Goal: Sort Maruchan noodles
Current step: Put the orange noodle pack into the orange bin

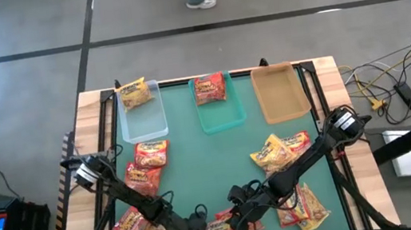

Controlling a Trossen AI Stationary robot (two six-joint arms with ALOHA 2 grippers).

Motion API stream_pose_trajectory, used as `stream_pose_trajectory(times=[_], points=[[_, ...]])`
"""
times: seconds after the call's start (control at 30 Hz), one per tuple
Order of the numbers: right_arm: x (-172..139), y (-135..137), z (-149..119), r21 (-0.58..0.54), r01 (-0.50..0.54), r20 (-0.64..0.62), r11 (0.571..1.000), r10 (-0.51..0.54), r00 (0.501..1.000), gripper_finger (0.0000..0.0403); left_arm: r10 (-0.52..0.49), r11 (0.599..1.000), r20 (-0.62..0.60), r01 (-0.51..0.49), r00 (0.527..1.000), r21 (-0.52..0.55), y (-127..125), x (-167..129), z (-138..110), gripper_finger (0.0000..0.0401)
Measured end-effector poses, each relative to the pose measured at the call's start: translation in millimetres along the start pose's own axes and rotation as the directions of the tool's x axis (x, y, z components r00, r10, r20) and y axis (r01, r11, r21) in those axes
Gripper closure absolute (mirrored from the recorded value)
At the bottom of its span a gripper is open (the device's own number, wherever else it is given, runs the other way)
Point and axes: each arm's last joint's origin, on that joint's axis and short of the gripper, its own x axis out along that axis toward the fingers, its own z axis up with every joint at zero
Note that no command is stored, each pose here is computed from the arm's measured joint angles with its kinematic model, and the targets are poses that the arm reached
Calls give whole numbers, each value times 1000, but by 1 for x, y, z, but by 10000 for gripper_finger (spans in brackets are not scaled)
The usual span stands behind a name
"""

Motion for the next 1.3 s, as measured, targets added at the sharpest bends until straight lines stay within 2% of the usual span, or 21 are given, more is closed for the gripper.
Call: stream_pose_trajectory(times=[0.3, 0.73, 0.97, 1.13, 1.3], points=[[0, -1, 1, -21, 2, 2, 1000, -2, 1000, 200, 228, 973, 3, -228, 974, 37, 23, -5, 2, 324], [4, -18, 33, -52, 59, 46, 997, -56, 997, 200, 309, 942, 24, -309, 951, 128, 53, -17, 28, 324], [0, -27, 45, 128, 58, -45, 990, -52, 998, 200, 332, 931, 17, -330, 943, 155, 63, -23, 37, 324], [-11, -30, 43, 290, 134, -152, 948, -93, 984, 200, 367, 912, 41, -368, 929, 182, 67, -24, 39, 324], [-22, -29, 45, 367, 162, -209, 916, -89, 974, 200, 393, 899, 61, -398, 917, 184, 73, -26, 44, 324]])
